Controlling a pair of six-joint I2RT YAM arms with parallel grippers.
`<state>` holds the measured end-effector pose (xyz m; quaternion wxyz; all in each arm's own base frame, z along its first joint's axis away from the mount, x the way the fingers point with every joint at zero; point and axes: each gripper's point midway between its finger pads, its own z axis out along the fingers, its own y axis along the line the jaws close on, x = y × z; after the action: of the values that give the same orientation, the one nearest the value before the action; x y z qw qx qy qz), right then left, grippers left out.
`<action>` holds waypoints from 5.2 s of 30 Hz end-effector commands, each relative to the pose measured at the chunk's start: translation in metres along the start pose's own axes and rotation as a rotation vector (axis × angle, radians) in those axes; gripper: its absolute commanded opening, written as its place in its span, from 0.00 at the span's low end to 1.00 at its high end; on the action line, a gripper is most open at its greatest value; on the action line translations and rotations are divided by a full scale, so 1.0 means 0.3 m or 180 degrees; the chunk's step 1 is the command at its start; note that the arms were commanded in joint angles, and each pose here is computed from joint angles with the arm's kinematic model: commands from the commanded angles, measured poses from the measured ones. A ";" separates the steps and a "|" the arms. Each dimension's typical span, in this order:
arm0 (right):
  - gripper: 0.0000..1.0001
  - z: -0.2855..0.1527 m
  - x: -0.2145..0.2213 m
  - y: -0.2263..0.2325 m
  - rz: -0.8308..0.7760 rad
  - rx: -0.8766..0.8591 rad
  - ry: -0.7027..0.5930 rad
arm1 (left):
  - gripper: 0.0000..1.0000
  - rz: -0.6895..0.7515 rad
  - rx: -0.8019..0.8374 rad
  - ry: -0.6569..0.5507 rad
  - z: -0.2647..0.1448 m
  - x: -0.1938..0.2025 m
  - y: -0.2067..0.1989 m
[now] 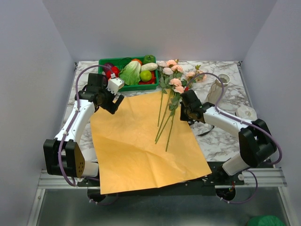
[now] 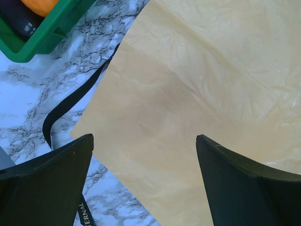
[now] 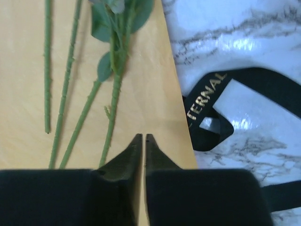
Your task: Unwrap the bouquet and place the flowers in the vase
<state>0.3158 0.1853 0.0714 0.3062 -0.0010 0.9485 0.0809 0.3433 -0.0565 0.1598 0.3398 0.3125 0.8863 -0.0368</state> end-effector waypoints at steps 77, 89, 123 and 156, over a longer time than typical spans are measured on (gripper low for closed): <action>0.01 -0.019 -0.290 0.102 -0.0280 -0.0043 -0.0576 | 0.99 0.0090 -0.0147 -0.0074 -0.025 -0.001 0.015; 0.01 -0.475 -0.684 0.045 -0.0557 0.0192 -0.2200 | 0.99 0.0059 -0.0097 -0.0085 -0.016 -0.015 0.013; 0.01 -1.136 -1.142 -0.490 -0.0157 0.2224 -0.4171 | 0.99 -0.0262 0.0305 -0.0292 -0.024 -0.115 0.005; 0.58 -0.706 -0.827 -0.448 0.0107 0.1247 -0.2903 | 0.99 -0.0160 0.0251 -0.0470 -0.112 -0.151 0.002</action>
<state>0.4201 -0.0161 0.3687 0.6964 0.1105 0.6872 -0.1749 0.3526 -0.0698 0.1932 0.3657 0.2962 0.8766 -0.1003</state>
